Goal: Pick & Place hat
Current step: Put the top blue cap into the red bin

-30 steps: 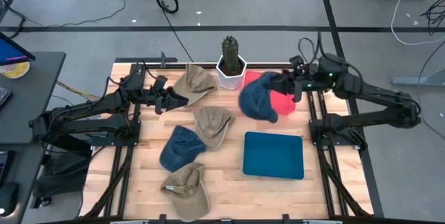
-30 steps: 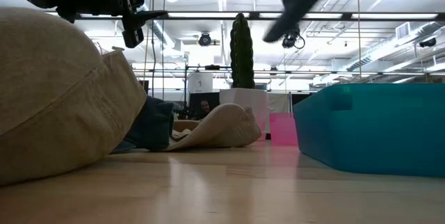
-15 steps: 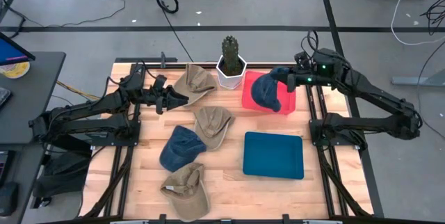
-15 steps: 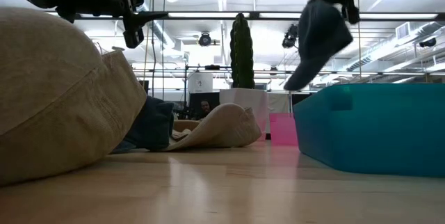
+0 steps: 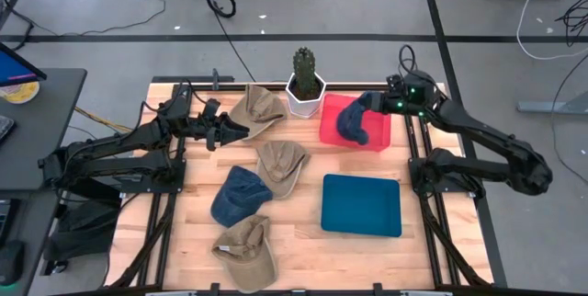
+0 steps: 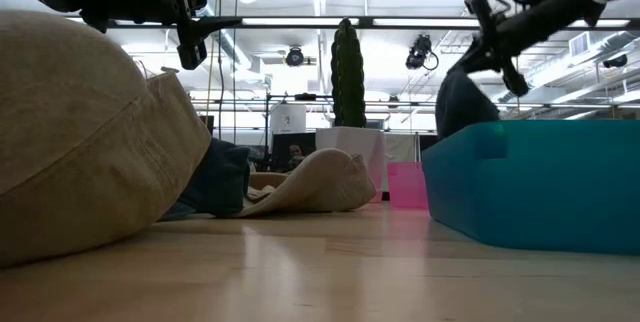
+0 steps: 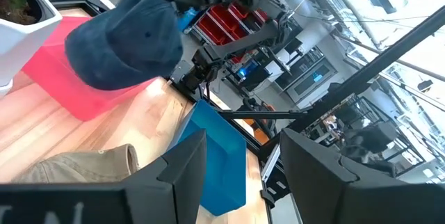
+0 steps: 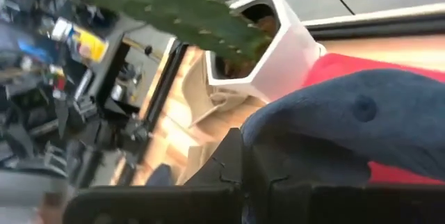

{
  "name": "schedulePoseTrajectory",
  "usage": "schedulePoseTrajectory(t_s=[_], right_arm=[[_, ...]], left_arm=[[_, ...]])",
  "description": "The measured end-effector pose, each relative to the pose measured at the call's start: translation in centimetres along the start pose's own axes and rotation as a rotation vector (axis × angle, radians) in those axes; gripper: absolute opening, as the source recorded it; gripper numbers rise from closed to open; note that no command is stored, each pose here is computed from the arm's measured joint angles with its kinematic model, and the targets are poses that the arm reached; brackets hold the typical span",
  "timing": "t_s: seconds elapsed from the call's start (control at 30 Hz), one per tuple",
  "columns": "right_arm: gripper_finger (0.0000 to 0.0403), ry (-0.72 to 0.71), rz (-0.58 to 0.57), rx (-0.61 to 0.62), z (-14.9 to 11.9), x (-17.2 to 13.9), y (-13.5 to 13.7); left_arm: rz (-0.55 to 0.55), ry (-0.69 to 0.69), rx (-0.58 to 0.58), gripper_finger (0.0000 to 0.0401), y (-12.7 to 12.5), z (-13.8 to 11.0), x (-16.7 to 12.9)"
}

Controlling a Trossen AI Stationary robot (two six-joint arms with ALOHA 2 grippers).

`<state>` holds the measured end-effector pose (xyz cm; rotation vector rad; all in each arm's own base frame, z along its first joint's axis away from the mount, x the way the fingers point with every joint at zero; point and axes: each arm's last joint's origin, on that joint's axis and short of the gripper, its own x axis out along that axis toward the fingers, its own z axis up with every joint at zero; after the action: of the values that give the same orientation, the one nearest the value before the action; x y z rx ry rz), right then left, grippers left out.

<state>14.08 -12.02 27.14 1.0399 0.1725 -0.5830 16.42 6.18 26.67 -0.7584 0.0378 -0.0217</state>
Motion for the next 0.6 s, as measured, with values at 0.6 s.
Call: schedulePoseTrajectory(t_s=[0.6], right_arm=[[0.0000,-0.059,-0.121,0.167,-1.6,0.9,-6.6]], left_arm=[[0.004,-0.001,-0.001,0.0188,0.0,0.0,0.0]])
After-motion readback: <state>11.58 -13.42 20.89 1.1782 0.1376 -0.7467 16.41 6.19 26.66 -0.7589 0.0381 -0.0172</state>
